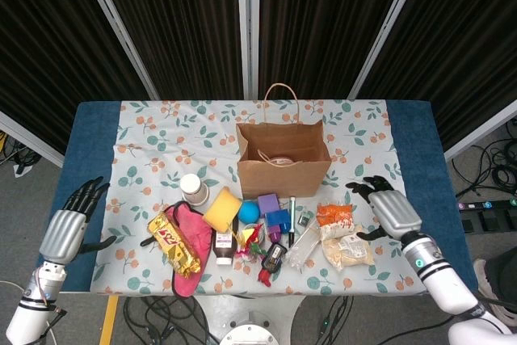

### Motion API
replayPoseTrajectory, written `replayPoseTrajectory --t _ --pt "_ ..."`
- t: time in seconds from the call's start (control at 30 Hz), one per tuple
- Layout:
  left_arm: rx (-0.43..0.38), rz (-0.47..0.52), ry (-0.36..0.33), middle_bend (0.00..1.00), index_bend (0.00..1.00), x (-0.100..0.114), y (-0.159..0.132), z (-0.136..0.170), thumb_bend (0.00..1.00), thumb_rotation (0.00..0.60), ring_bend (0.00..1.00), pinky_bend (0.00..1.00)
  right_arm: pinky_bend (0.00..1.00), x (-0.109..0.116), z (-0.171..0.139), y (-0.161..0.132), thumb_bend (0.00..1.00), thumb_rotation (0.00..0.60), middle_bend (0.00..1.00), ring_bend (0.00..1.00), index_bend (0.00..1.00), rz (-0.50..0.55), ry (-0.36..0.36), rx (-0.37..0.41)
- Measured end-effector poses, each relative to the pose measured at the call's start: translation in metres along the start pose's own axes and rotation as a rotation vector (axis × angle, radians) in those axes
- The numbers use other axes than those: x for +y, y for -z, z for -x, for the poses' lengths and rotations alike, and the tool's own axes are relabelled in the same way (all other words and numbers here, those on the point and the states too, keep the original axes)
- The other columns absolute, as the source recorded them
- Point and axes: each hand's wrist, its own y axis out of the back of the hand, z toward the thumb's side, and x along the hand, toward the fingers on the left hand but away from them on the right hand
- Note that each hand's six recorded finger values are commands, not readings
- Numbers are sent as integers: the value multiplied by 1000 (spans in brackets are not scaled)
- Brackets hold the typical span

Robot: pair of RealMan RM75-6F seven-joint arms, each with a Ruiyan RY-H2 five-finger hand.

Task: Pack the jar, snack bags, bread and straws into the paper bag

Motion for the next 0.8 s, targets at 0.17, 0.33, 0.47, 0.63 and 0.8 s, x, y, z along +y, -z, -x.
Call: replayPoseTrajectory --t 0.17,0.33,0.47,0.63,0.8 --pt "14 -3 -7 130 84 4 5 2 16 600 34 156 0 -22 25 -4 0 600 216 78 166 25 -33 13" --pt "24 -4 -4 130 84 4 9 2 16 600 34 155 0 -33 38 -6 0 600 212 78 165 13 -52 0" --pt "31 -2 -3 130 84 3 12 1 16 600 34 156 0 -46 46 -8 0 600 211 78 165 2 -83 -17" --pt "33 0 -6 130 84 3 12 0 16 600 34 156 0 -54 50 -5 0 600 211 78 165 -13 -99 -37" --pt "24 -1 -9 130 84 1 10 -3 16 600 34 155 0 -62 54 0 0 600 211 78 165 -14 -116 -55"
